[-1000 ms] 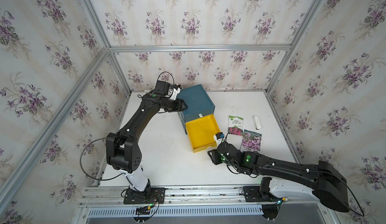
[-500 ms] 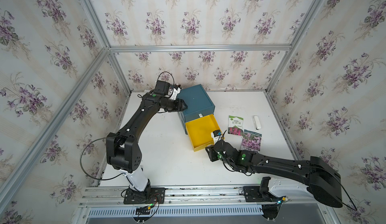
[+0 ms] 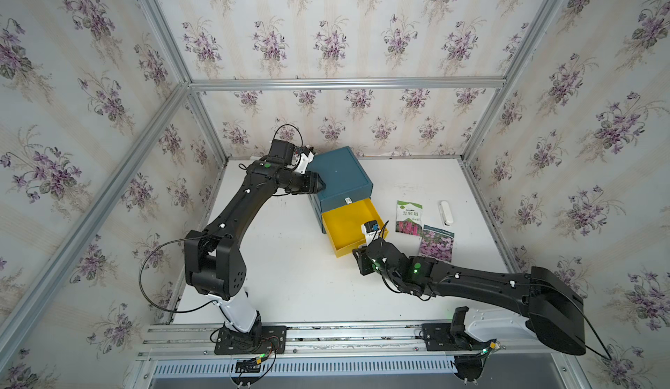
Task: Take the seed bags out of the drawer
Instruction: Close the drawer in the storage box.
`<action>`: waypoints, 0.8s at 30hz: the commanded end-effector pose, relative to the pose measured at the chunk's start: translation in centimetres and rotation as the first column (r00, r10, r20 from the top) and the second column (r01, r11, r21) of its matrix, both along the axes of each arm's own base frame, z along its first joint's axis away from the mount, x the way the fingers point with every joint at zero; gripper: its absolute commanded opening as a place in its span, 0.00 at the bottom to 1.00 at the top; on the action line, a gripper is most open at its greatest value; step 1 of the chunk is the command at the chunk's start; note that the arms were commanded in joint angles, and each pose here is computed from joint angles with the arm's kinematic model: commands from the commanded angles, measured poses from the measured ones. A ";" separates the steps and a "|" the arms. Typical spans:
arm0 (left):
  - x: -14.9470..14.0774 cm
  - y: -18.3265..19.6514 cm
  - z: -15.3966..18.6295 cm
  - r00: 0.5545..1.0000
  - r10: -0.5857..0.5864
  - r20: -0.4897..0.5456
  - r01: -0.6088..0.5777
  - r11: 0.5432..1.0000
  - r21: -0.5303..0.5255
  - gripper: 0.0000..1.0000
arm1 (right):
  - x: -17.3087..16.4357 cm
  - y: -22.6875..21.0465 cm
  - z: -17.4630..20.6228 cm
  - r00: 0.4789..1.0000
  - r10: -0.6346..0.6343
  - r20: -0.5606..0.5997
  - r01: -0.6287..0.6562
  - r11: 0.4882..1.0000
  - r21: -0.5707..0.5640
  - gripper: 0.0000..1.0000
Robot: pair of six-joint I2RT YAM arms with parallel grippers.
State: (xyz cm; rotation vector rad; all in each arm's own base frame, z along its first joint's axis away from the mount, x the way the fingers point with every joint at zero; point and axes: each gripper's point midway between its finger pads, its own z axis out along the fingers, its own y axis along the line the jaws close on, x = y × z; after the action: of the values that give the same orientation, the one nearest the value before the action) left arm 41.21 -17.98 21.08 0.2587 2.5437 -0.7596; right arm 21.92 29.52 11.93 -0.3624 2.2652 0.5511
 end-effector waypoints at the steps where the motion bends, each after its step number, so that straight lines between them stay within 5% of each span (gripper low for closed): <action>1: -4.0 2.8 -4.4 0.979 0.026 -0.202 0.011 0.983 0.182 0.62 | 1.2 0.6 1.4 0.998 -0.015 0.063 0.013 1.000 0.028 0.38; 24: -4.2 2.7 -4.4 0.976 0.020 -0.217 0.018 0.985 0.172 0.62 | 7.5 2.6 2.9 0.983 -0.036 0.180 0.019 0.995 0.095 0.36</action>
State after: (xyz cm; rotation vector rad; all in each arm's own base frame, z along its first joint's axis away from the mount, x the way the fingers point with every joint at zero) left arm 41.12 -18.03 21.04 0.2777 2.5465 -0.7612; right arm 28.53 31.07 13.28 -0.3217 2.1325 0.5358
